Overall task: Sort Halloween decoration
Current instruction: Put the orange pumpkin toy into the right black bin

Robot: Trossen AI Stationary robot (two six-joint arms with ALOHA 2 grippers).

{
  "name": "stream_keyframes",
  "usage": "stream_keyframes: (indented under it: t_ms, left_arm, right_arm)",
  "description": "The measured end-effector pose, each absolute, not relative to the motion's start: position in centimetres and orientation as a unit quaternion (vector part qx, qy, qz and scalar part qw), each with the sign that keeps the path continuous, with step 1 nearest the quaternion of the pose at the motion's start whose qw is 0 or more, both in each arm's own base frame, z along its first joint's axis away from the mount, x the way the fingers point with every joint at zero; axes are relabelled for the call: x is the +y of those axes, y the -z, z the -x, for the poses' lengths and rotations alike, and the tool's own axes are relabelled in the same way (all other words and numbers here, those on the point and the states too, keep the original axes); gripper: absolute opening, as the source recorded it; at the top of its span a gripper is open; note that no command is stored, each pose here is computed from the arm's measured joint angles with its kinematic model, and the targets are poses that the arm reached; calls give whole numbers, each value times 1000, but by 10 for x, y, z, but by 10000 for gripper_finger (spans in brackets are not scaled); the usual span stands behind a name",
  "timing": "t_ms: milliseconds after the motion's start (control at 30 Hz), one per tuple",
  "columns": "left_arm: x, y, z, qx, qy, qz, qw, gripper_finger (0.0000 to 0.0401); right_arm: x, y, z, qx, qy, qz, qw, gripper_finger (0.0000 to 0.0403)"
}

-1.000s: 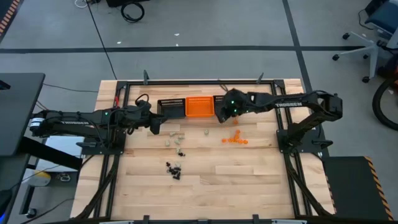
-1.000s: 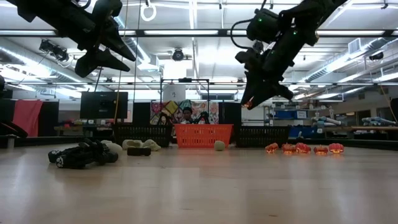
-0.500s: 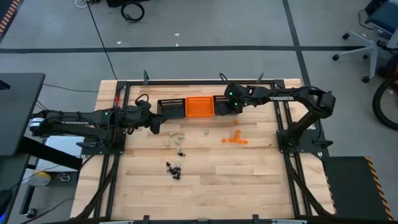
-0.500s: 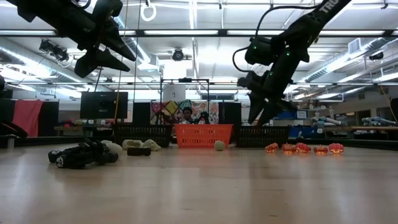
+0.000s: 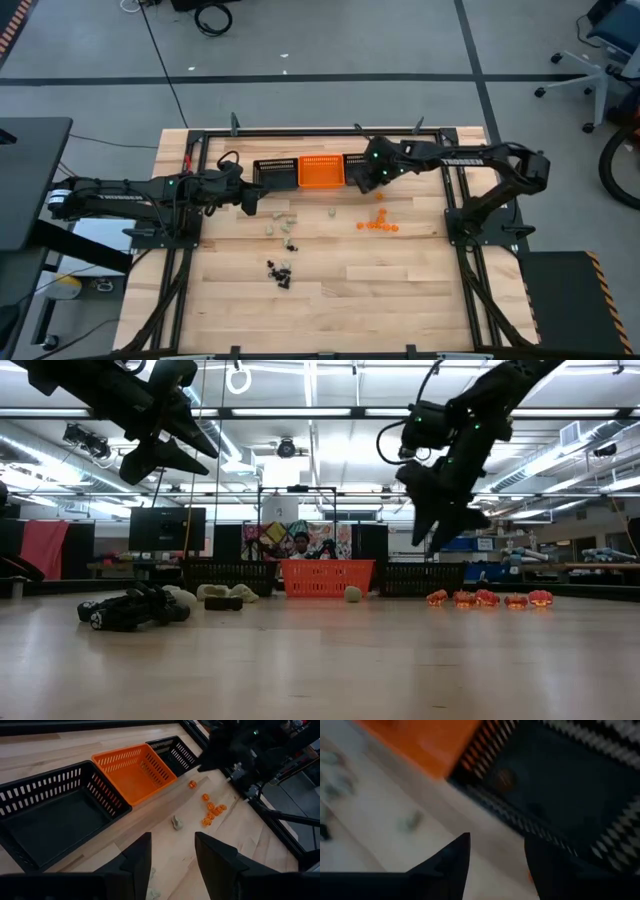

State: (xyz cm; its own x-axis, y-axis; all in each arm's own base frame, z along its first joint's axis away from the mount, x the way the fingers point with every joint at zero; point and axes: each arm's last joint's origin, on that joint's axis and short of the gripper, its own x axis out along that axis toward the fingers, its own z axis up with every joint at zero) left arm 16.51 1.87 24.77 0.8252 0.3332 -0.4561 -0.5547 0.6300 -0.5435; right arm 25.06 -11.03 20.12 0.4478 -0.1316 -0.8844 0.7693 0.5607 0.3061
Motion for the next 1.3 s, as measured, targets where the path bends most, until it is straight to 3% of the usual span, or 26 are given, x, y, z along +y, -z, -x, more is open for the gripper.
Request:
stream_keyframes:
  t_ms: [200, 533, 1300]
  left_arm:
    - [19, -248, -165, 159, -249, 347, 890, 157]
    - [20, -248, -165, 156, -257, 345, 889, 157]
    - [21, -248, -165, 151, -259, 348, 888, 157]
  right_arm:
    - [-82, -197, -244, 500, 333, -336, 725, 190]
    - [-74, -186, -246, 513, 368, -341, 696, 190]
    - [-97, -141, -262, 550, 363, -331, 676, 175]
